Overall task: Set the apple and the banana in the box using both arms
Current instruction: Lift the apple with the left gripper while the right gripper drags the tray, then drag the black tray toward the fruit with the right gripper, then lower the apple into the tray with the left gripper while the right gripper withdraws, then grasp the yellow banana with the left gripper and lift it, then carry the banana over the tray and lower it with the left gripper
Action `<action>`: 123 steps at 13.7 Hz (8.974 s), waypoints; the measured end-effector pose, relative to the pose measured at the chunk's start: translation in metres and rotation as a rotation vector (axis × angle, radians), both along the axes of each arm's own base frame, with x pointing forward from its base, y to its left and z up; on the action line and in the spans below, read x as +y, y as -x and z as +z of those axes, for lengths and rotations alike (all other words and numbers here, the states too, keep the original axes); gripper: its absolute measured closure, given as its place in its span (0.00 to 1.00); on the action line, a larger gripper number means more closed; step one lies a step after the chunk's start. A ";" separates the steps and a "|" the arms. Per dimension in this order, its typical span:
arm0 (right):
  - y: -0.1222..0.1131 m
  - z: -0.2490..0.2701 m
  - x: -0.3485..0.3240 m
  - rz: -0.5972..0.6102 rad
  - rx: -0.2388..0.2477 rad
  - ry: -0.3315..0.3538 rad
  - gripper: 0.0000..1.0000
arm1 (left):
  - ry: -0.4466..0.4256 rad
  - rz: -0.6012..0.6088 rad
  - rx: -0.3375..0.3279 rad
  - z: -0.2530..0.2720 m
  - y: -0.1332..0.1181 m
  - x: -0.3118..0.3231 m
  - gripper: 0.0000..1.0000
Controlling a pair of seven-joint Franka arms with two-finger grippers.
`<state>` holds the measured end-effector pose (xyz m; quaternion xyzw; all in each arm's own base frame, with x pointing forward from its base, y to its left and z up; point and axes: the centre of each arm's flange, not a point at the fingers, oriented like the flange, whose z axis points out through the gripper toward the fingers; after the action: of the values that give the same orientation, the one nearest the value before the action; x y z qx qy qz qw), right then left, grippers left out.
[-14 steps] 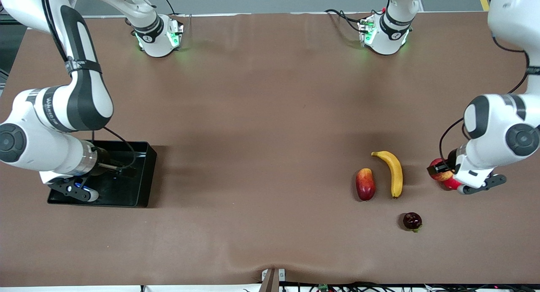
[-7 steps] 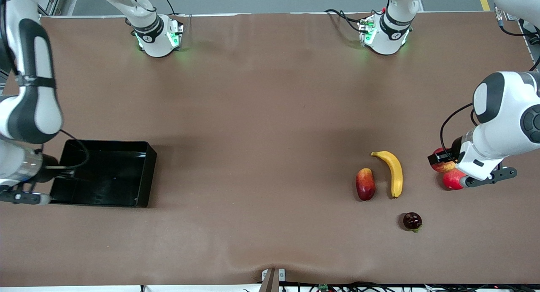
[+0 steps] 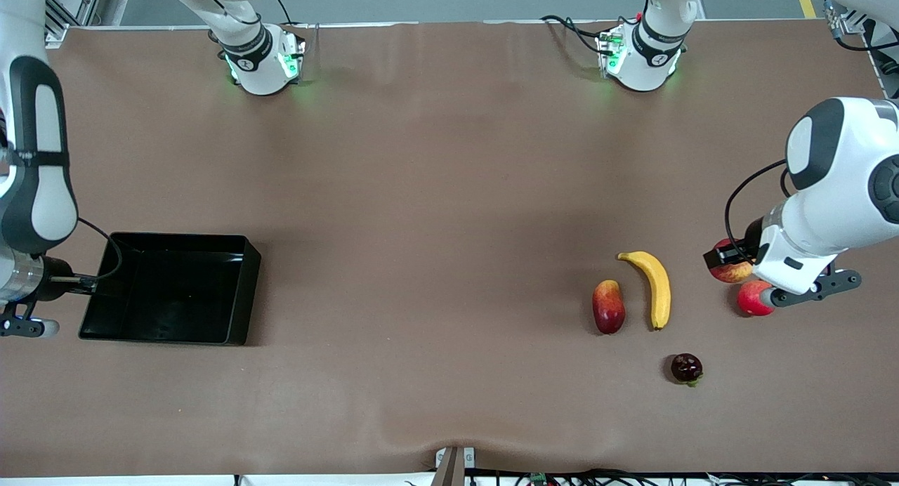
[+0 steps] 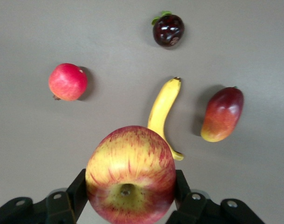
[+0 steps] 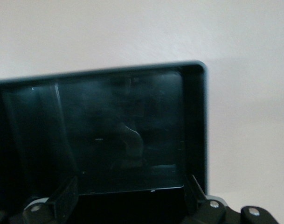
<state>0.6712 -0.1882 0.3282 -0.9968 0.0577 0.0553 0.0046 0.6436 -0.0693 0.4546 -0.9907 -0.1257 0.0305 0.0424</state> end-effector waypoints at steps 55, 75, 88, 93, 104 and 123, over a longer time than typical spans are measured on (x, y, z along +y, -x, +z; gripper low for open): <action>0.056 -0.086 0.606 0.006 -0.057 -0.104 0.72 | 0.039 0.129 0.124 -0.078 0.056 -0.230 0.25; -0.066 -0.003 0.397 0.048 -0.187 -0.124 0.00 | 0.108 0.200 0.128 -0.245 0.070 -0.311 0.09; -0.021 0.028 0.290 0.209 -0.042 -0.131 0.00 | 0.032 0.149 0.040 -0.053 -0.019 -0.082 0.00; 0.035 0.086 0.289 0.226 0.005 -0.141 0.00 | 0.103 0.109 0.129 -0.169 -0.018 0.060 0.00; 0.054 0.193 0.202 0.129 0.021 -0.098 0.00 | 0.102 0.006 0.151 -0.268 -0.005 0.026 0.47; 0.128 0.339 0.170 -0.028 -0.035 -0.043 0.00 | 0.092 0.186 0.008 -0.150 0.058 -0.339 0.61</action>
<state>0.5430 -0.0178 0.6672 -0.9964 0.0701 0.0389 0.0278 0.5855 -0.4082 0.3043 -0.9755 -0.2155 0.0439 -0.0054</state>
